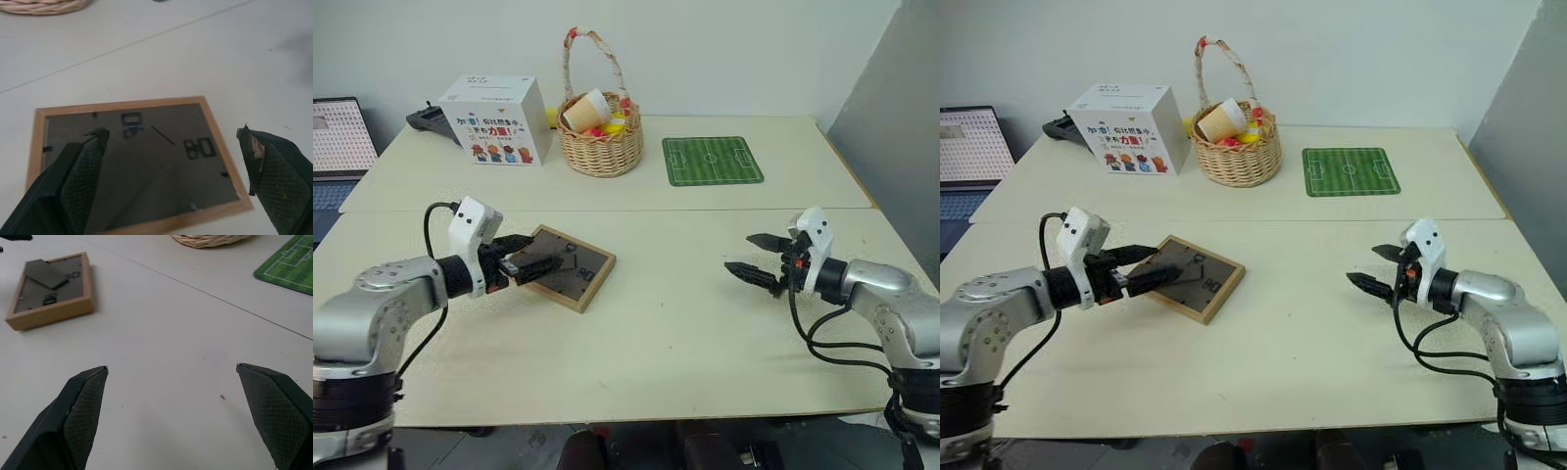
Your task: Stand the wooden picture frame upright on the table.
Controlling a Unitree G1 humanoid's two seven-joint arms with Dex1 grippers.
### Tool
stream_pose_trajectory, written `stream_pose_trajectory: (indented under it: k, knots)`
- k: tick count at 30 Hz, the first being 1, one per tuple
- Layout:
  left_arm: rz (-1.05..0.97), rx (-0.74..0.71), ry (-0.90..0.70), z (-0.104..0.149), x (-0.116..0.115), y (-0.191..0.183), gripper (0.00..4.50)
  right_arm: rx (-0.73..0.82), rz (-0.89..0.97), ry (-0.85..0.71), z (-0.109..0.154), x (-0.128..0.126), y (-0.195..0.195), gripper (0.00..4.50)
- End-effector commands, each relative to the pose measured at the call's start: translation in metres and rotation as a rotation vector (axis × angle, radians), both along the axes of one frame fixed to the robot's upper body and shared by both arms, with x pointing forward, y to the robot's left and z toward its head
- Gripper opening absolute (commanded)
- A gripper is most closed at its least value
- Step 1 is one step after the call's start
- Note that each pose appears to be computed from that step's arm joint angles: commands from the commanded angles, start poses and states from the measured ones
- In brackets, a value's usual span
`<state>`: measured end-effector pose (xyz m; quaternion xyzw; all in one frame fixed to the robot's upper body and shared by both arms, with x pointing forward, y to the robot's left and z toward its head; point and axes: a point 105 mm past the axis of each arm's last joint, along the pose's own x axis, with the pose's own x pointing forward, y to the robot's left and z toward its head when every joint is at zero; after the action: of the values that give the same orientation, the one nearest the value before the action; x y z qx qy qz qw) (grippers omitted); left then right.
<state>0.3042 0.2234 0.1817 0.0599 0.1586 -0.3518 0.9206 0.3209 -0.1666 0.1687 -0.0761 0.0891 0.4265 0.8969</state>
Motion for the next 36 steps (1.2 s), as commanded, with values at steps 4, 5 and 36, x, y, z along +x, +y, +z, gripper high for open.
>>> stream_pose_trajectory:
  k: [4, 5, 36]
  knots:
    - [0.007, -0.011, -0.069, 0.014, 0.005, -0.006, 4.50, 0.026, 0.031, -0.036, 0.015, 0.002, 0.006, 4.48]
    - [0.013, -0.006, -0.074, 0.014, 0.005, -0.005, 4.50, 0.024, 0.038, -0.038, 0.015, 0.002, 0.007, 4.48]
    - [0.500, -0.021, -0.138, -0.020, -0.026, 0.033, 0.86, 0.073, 0.120, -0.116, -0.003, 0.073, 0.124, 0.42]
